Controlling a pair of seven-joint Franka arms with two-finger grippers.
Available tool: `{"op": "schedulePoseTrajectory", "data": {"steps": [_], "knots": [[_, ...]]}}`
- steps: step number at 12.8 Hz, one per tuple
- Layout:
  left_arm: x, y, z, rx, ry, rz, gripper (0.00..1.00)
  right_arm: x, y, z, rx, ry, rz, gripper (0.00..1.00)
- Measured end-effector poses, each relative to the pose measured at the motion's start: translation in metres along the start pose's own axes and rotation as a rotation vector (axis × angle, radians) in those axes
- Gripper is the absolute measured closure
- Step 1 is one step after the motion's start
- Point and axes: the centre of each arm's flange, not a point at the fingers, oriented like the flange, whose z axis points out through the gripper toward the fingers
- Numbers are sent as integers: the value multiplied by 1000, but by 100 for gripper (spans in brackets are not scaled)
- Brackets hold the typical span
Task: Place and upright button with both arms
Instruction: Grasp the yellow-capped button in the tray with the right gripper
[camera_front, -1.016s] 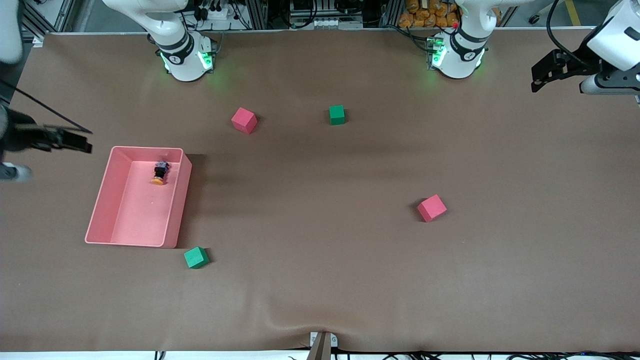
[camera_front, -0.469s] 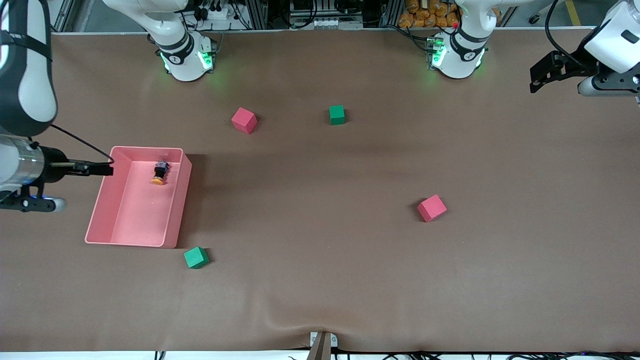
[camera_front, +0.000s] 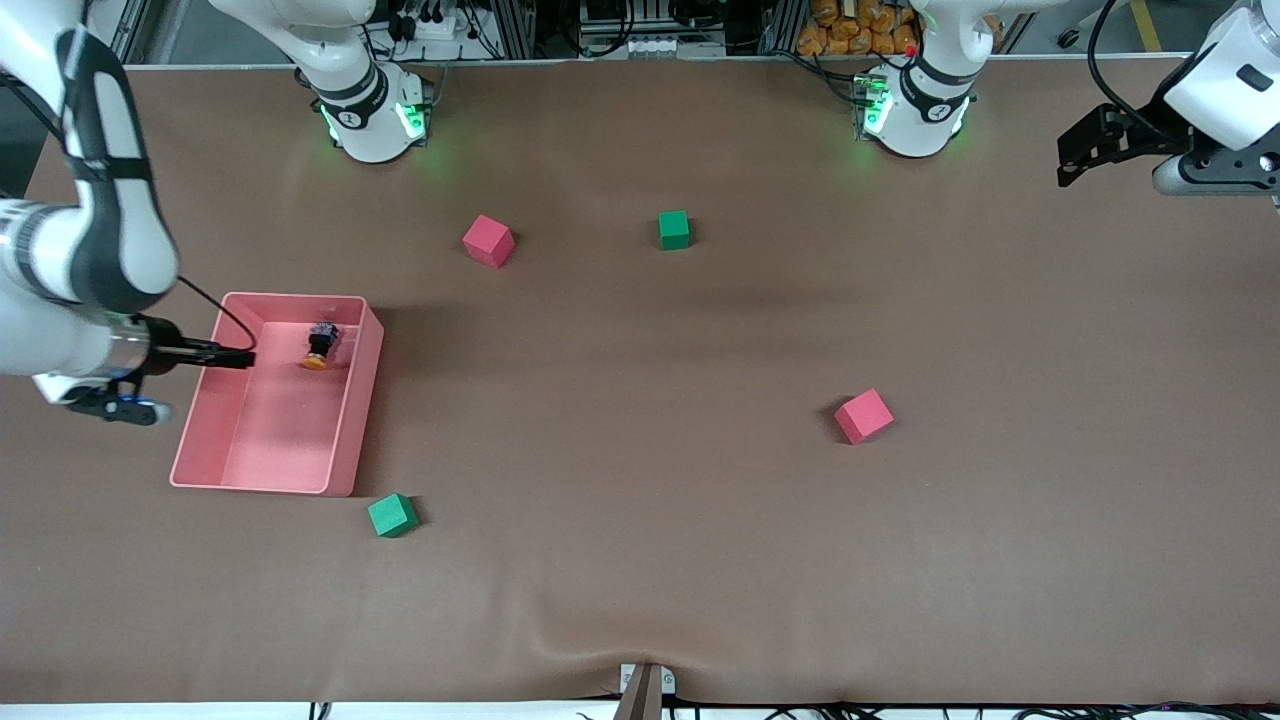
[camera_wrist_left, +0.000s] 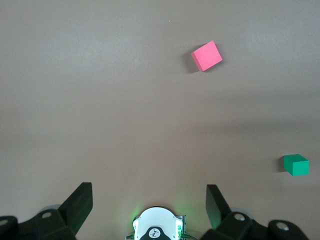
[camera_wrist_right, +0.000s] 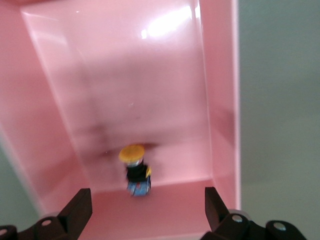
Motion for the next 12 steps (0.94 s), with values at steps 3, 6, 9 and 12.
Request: {"op": "schedulePoseTrajectory", "data": {"steps": [3, 6, 9, 12], "knots": [[1, 0, 1, 0, -3, -1, 0, -26, -27, 71, -13, 69, -51, 0], [1, -1, 1, -1, 3, -2, 0, -45, -47, 99, -23, 86, -88, 0], [7, -1, -1, -4, 38, -2, 0, -52, -47, 111, -25, 113, -93, 0], [10, 1, -5, -6, 71, 1, 0, -58, -45, 124, -28, 84, -91, 0]]}}
